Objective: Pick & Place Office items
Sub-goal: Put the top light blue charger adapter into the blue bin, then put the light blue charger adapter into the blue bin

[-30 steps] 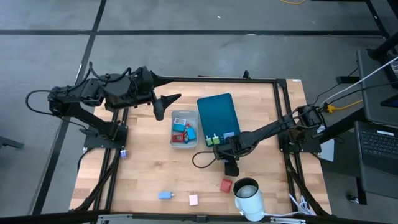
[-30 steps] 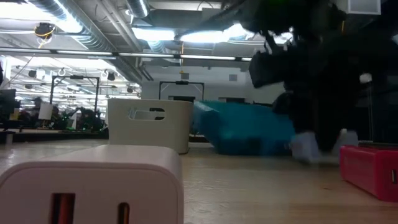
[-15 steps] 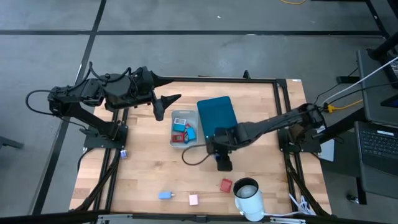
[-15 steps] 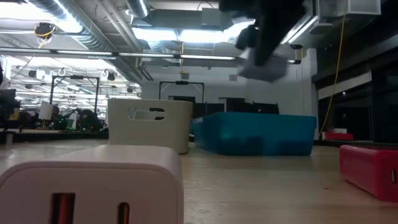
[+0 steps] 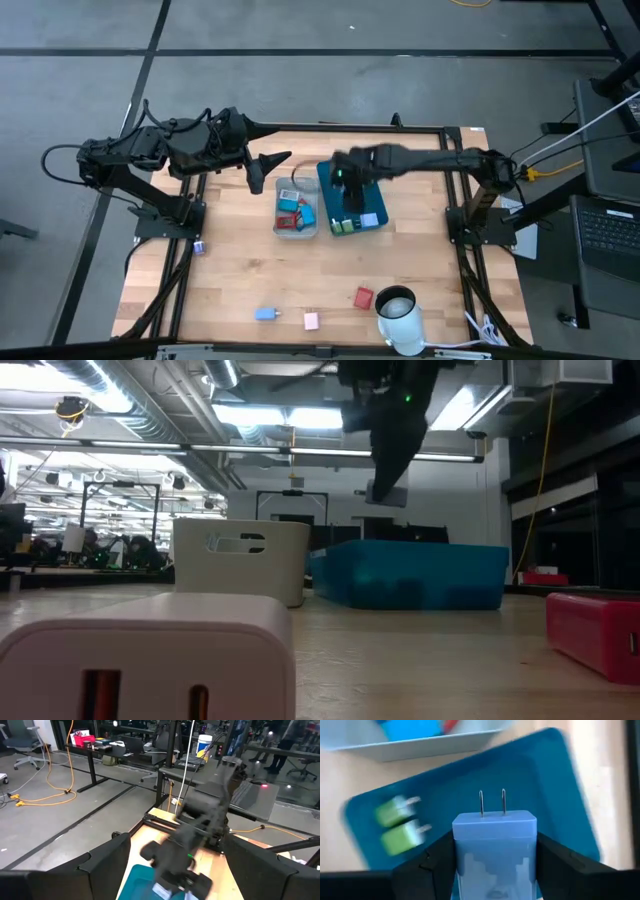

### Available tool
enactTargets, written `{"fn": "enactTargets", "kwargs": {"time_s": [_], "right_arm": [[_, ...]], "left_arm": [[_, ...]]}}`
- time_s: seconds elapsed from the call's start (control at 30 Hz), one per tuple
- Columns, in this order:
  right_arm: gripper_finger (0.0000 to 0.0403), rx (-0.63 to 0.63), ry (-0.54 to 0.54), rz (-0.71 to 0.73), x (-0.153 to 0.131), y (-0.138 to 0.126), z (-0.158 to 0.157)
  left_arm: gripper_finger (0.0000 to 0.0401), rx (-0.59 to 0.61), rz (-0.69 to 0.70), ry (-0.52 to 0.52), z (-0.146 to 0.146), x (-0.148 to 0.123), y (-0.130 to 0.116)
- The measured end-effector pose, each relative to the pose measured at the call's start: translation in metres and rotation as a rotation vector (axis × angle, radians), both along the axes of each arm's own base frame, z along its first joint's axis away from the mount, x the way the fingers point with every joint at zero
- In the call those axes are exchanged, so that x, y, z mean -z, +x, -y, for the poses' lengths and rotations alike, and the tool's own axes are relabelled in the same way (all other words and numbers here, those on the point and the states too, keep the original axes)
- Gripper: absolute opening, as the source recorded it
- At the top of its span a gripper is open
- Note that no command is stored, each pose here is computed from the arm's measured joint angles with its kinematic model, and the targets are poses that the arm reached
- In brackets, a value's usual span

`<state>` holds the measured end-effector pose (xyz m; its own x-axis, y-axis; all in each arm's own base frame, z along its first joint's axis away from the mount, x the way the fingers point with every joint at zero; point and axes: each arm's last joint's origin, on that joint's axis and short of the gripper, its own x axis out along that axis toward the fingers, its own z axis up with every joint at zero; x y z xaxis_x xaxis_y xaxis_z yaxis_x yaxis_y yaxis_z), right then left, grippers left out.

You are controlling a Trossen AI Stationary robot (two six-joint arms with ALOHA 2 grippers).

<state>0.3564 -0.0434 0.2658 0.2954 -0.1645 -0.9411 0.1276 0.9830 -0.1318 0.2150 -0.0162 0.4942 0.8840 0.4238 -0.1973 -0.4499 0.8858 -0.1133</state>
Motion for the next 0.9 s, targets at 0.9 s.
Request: {"fn": "enactTargets", "kwargs": {"time_s": [0.9], "right_arm": [[0.0283, 0.034, 0.206, 0.113, -0.01, -0.005, 0.032]], "left_arm": [[0.0313, 0.059, -0.354, -0.251, 0.015, 0.056, 0.025]]}}
